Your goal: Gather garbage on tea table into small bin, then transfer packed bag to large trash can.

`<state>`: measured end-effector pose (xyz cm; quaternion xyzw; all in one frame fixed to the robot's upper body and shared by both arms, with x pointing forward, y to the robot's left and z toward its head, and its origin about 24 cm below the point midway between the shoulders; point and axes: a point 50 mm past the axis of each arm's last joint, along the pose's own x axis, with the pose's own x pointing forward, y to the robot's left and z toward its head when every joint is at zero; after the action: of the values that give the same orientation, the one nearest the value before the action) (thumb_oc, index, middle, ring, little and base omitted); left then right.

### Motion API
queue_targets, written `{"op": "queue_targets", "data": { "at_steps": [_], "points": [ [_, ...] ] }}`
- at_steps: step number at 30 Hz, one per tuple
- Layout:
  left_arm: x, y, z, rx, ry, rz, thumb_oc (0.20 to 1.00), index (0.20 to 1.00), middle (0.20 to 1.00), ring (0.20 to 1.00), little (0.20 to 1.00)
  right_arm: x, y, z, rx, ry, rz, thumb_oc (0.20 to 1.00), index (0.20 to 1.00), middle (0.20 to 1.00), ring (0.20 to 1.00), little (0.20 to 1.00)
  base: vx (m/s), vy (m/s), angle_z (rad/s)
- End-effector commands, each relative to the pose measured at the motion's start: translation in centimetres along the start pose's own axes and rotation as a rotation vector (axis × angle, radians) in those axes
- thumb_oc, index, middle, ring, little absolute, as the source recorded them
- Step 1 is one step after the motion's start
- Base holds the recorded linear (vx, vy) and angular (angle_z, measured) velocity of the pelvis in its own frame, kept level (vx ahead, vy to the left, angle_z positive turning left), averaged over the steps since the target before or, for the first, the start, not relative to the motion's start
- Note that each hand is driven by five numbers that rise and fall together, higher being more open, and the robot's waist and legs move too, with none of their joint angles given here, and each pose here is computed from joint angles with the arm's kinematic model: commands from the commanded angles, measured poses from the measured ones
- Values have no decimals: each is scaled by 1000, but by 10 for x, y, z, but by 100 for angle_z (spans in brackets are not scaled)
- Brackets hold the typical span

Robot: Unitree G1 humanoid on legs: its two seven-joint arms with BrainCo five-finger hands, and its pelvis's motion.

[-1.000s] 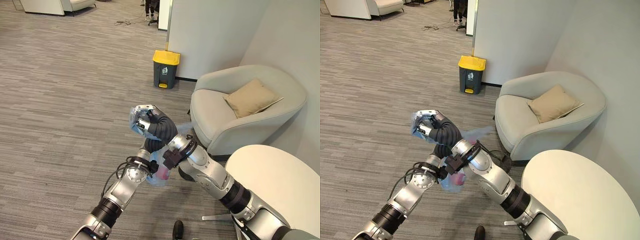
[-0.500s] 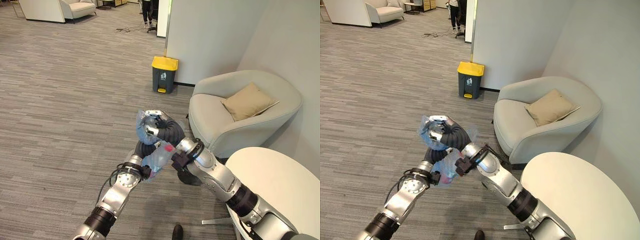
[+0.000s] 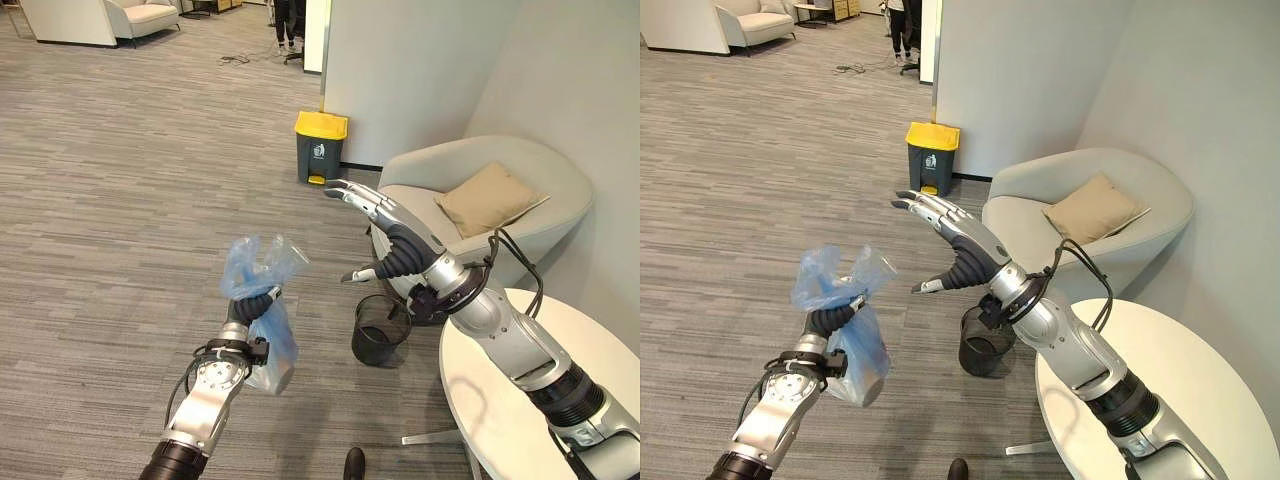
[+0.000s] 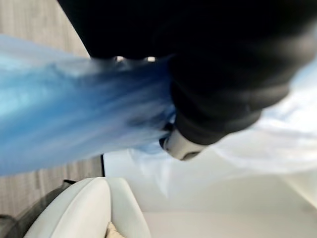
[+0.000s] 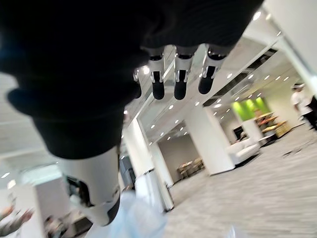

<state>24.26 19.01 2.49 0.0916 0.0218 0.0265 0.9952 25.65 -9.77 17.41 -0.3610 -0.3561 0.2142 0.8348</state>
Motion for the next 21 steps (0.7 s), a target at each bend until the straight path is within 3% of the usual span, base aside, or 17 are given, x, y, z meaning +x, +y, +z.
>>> {"op": "queue_targets", "data": {
  "at_steps": [1, 4, 5, 7, 8, 9, 12, 16, 21],
  "points": [
    [9, 12, 21, -96, -117, 42, 200, 200, 200, 200, 200, 1, -16, 3, 27, -21, -112, 1000, 1000, 1000, 1000, 1000, -15, -9, -7],
    [0, 23, 2, -147, -33, 67, 200, 200, 200, 200, 200, -36, 1, -30, 168, 208, -106, 1000, 1000, 1000, 1000, 1000, -4, -3, -2],
    [-9, 32, -11, -155, 21, 72, 200, 200, 200, 200, 200, -65, 19, -52, 299, 375, -76, 1000, 1000, 1000, 1000, 1000, 0, 0, 0],
    [-13, 36, -16, -167, 45, 69, 200, 200, 200, 200, 200, -80, 25, -61, 339, 453, -61, 1000, 1000, 1000, 1000, 1000, -5, -4, -3],
    [-22, 44, -32, -223, 115, 76, 200, 200, 200, 200, 200, -112, 38, -77, 408, 612, -38, 1000, 1000, 1000, 1000, 1000, 0, 0, 0],
    [-22, 44, -32, -224, 116, 75, 200, 200, 200, 200, 200, -113, 38, -77, 409, 613, -38, 1000, 1000, 1000, 1000, 1000, 0, 0, 0],
    [-43, 52, -65, -382, 256, 113, 200, 200, 200, 200, 200, -167, 63, -97, 494, 875, -9, 1000, 1000, 1000, 1000, 1000, 0, 0, 0],
    [-62, 58, -88, -516, 335, 201, 200, 200, 200, 200, 200, -199, 75, -104, 510, 1022, 6, 1000, 1000, 1000, 1000, 1000, -2, -10, 8],
    [-81, 75, -104, -431, 420, 262, 200, 200, 200, 200, 200, -218, 76, -109, 522, 1108, -43, 1000, 1000, 1000, 1000, 1000, -2, -18, 12]
  ]
}}
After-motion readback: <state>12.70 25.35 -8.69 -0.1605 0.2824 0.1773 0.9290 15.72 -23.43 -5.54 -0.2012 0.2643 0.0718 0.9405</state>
